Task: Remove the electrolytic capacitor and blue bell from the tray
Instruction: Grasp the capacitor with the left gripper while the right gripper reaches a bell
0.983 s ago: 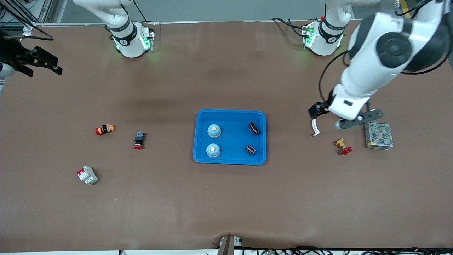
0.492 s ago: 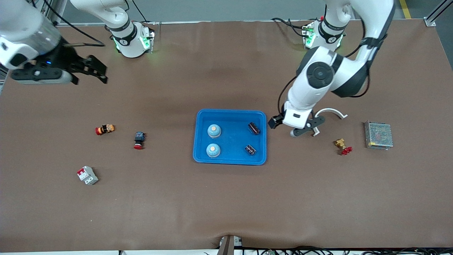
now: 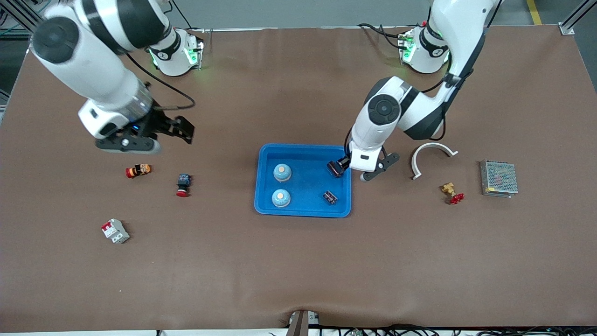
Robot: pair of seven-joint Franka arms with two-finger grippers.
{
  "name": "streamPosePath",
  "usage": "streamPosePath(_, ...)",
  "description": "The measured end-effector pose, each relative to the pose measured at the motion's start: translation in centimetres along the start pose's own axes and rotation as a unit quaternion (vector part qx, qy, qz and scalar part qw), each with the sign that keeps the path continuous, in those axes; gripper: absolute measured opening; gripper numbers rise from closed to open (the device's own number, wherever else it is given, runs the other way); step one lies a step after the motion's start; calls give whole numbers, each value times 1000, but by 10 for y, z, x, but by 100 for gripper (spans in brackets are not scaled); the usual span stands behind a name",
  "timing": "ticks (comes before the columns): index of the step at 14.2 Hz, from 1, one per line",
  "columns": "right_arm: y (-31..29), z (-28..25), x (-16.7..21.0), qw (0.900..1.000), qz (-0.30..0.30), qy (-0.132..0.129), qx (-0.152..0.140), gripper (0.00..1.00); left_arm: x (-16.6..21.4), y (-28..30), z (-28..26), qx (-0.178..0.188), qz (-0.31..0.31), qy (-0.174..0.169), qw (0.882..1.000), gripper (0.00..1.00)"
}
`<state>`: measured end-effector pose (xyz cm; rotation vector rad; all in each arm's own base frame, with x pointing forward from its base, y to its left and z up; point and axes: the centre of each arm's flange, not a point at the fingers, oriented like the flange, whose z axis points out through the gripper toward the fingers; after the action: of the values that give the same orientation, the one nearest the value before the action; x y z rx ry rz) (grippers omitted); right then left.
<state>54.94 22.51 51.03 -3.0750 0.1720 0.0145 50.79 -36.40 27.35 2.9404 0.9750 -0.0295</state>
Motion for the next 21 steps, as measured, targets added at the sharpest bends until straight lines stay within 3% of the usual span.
streamPosePath(6, -53, 59, 3, 1000, 7, 7, 3, 100, -29, 24, 40, 5, -30, -9, 999, 64)
streamPosePath(16, -105, 164, 7, 1000, -2, 20, 10, 100, -34, 26, 75, 24, -31, -25, 999, 56)
streamPosePath(21, -133, 217, -8, 1000, -19, 12, 3, 100, -33, 28, 86, 28, -33, -30, 999, 51)
